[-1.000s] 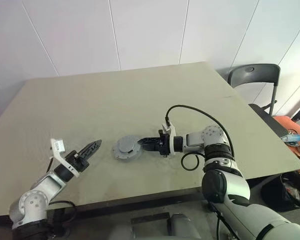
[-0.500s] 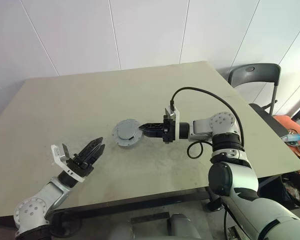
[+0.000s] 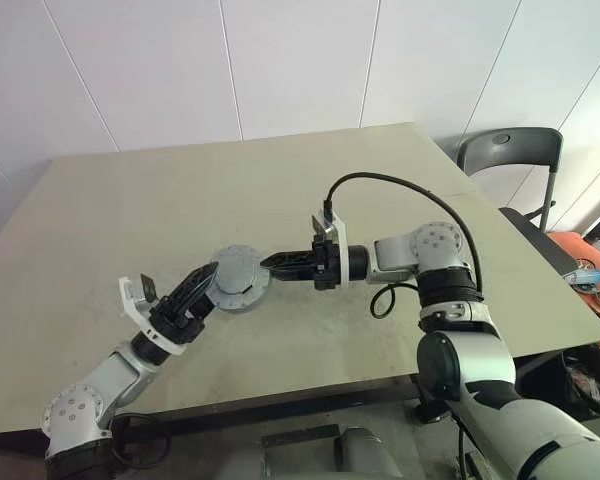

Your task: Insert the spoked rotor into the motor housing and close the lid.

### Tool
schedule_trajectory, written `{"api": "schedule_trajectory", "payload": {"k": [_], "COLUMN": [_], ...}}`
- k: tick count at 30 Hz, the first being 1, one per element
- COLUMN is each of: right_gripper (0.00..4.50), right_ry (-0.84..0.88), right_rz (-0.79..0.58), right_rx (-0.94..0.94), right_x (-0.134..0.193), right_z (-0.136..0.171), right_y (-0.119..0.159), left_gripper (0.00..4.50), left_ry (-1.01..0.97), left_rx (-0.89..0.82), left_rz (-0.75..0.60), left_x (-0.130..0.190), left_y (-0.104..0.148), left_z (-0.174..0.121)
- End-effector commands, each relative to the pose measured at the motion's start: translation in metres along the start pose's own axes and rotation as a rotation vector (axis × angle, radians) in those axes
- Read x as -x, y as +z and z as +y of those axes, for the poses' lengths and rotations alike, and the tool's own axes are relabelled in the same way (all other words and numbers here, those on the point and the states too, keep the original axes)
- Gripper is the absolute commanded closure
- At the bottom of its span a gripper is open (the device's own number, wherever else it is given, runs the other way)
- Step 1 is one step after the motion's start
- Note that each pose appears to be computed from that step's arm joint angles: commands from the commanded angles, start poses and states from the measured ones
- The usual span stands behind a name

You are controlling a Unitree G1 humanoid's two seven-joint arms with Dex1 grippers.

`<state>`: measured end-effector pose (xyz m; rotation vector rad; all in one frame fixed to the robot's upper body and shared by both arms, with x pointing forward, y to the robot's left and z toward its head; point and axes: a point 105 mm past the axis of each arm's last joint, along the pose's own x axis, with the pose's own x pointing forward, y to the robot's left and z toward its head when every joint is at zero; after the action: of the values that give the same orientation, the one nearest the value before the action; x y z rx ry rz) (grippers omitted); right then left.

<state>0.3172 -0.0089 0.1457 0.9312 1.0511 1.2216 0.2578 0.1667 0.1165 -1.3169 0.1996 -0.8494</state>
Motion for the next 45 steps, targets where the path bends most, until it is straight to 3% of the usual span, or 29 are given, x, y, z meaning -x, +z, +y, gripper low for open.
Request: {"api": "schedule_trajectory", "payload": {"k": [1,5,6,18,27,28,30,36,41,45], "right_gripper": [3.38,3.38,3.38,3.38,0.36,0.08,0.00,0.00,0.00,0.00], "right_ry": [0.097,0.086,0.084,0.071,-0.024,-0.019,0.013,-0.173,-0.379,-0.394], "right_rz": [-0.001,-0.007,-0.009,-0.011,-0.021,-0.024,-0.041,-0.024,-0.051,0.015], "right_rx": [0.063,0.050,0.047,0.097,0.084,0.086,0.079,0.260,0.635,0.868], "right_x": [-0.002,-0.002,-0.002,-0.004,0.001,0.003,0.007,0.023,0.036,0.037], "right_z": [0.026,0.024,0.023,0.020,0.001,0.003,0.007,-0.002,-0.015,-0.011], "right_y": [0.004,0.005,0.005,-0.003,-0.005,-0.004,0.000,0.003,0.025,0.031], "left_gripper": [0.93,2.26,2.36,2.36,2.37,2.37,2.37,2.37,2.37,2.38], "left_ry": [-0.039,-0.028,-0.029,-0.041,-0.017,-0.017,-0.024,-0.011,0.069,0.165], "left_rx": [-0.006,-0.015,-0.015,-0.020,-0.032,-0.034,-0.034,-0.080,-0.183,-0.187], "left_rz": [0.039,0.075,0.075,0.072,0.063,0.057,0.050,-0.069,-0.337,-0.582], "left_x": [-0.002,-0.001,-0.001,-0.001,0.000,0.001,0.002,0.002,0.006,0.016], "left_y": [-0.003,-0.008,-0.008,-0.008,-0.005,-0.003,-0.001,0.019,0.066,0.106], "left_z": [-0.011,-0.010,-0.010,-0.011,-0.009,-0.009,-0.011,-0.015,-0.015,-0.012]}}
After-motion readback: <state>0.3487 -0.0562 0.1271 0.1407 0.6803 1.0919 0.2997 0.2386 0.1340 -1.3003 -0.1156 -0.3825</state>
